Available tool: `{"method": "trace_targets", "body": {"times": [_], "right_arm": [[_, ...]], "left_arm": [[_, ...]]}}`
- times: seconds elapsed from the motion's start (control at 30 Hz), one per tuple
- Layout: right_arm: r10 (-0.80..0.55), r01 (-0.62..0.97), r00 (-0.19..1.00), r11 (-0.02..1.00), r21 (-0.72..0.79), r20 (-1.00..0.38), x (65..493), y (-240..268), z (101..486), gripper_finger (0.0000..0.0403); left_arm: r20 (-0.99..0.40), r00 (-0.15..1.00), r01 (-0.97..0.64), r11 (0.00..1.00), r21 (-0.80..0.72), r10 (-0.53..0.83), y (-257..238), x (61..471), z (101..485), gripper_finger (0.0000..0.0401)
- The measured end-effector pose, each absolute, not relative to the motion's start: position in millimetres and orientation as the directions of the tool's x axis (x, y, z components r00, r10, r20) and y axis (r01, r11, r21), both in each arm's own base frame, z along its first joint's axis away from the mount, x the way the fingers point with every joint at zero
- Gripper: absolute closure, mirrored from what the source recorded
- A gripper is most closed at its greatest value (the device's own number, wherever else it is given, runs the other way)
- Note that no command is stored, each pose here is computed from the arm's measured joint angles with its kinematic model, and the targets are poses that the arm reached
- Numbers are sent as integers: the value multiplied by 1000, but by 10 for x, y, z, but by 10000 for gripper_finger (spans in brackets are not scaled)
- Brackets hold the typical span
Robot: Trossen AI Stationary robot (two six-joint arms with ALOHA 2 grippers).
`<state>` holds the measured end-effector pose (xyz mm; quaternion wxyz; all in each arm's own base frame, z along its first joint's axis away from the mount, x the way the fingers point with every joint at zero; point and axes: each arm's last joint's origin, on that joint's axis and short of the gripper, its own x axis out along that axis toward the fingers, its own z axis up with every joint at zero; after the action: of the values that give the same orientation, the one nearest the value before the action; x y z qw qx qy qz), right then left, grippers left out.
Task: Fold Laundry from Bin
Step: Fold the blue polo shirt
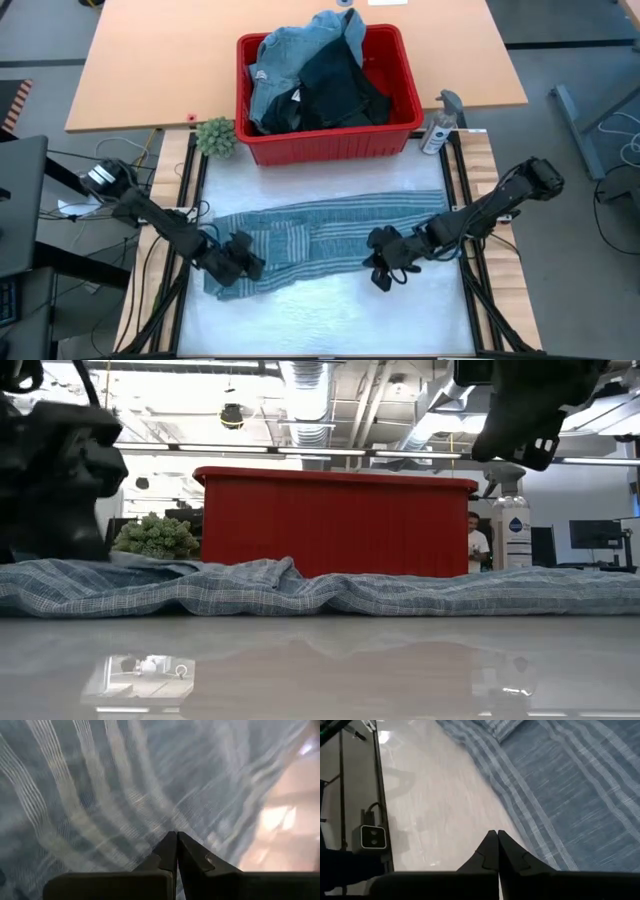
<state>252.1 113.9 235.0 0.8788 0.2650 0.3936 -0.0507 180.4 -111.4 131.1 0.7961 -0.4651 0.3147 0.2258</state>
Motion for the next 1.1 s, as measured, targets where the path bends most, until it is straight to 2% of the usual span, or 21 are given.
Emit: {"method": "trace_targets", "body": {"times": [0.13,0.27,0.43,0.73,0.9,1.1], "right_arm": [[67,314,698,866,388,-713,2525,1115,2351,384],[-31,405,684,847,344,-729,2508,1054,2324,384],[-248,640,568,733,232,-785,2370,937,2229,381],[-342,794,349,602,82,-873,2063,949,2132,366],[-360,801,418,579,151,-834,1960,1105,2020,388],[-349,816,466,526,242,-813,1767,1182,1675,388]], "left_arm": [[-760,648,-678,488,-550,44,-1192,1891,1251,401],[-804,589,-745,436,-505,76,-1157,1853,1208,401],[-847,518,-811,386,-440,123,-1086,1711,1258,401],[-833,542,-799,379,-467,115,-976,1546,1504,401],[-801,595,-763,367,-532,75,-956,1519,1626,401],[-728,685,-693,331,-641,25,-944,1508,1789,401]]}}
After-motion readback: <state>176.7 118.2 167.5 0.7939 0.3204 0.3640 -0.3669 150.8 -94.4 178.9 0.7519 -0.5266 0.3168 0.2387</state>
